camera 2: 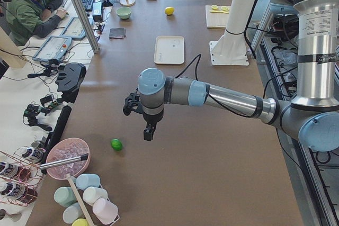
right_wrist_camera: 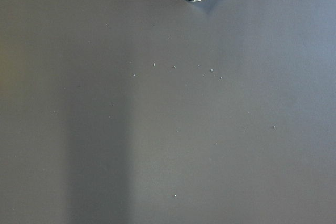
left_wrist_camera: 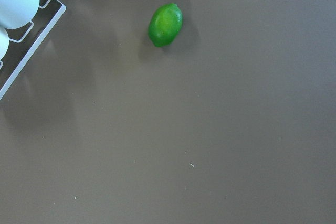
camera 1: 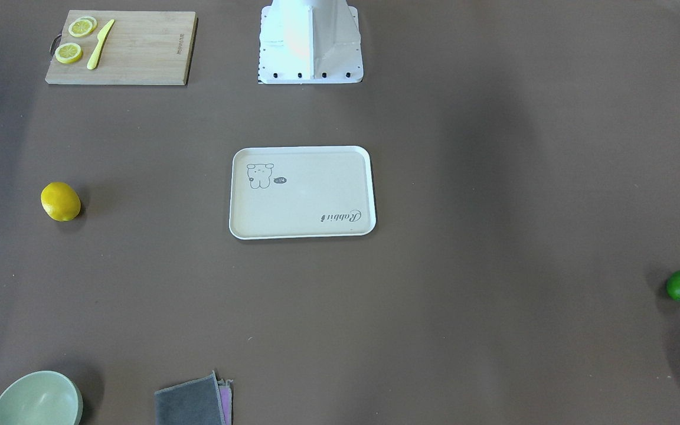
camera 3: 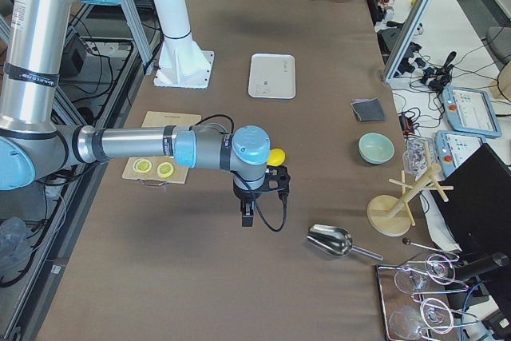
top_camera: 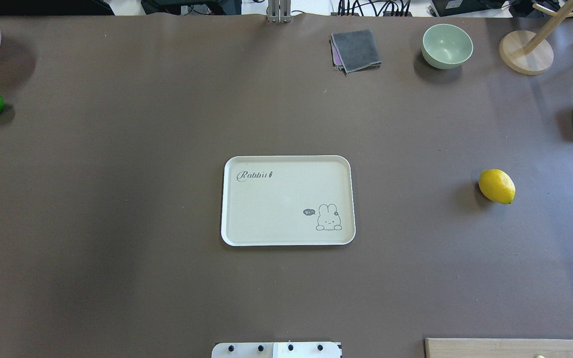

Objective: Place all lemons on tray

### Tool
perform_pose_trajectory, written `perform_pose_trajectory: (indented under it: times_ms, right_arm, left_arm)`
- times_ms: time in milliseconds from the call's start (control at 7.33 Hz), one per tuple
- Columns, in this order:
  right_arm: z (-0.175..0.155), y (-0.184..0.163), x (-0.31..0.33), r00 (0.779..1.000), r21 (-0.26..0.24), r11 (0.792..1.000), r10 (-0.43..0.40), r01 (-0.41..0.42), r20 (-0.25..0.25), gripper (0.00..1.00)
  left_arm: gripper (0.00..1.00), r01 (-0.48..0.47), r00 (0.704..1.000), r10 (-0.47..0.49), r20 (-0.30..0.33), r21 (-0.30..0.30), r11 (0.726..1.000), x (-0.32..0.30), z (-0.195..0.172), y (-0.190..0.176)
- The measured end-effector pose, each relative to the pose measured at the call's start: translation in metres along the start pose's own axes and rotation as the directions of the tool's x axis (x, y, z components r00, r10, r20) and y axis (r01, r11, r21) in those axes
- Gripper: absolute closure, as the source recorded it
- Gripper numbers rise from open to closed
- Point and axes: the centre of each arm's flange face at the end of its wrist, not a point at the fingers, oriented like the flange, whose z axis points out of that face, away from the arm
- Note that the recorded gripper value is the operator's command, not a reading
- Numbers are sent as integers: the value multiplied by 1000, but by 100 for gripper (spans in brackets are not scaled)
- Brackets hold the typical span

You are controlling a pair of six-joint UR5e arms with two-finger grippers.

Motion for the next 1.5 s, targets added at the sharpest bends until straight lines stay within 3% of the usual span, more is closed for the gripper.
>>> perform_pose_trajectory:
  times_ms: [545, 818, 1091, 1500]
  right_arm:
    - [0, 0, -1, 1000, 1, 1000, -3, 3, -1, 0]
    - [-3, -2, -2, 1000, 27, 999, -27, 27, -4, 0]
    - [-8, -8, -6, 995, 104, 990, -95, 96, -17, 0]
    - [-28, -18, -20, 963, 292, 918, -248, 269, -106, 0]
  left_arm:
    - [2, -23, 1000, 23, 5, 18, 1000, 4, -4, -1]
    - [2, -30, 999, 30, 12, 26, 999, 6, -7, -7]
    - [2, -61, 998, 60, 15, 61, 996, 13, -15, -19]
    - [2, -195, 981, 187, 57, 215, 957, 14, -25, -73]
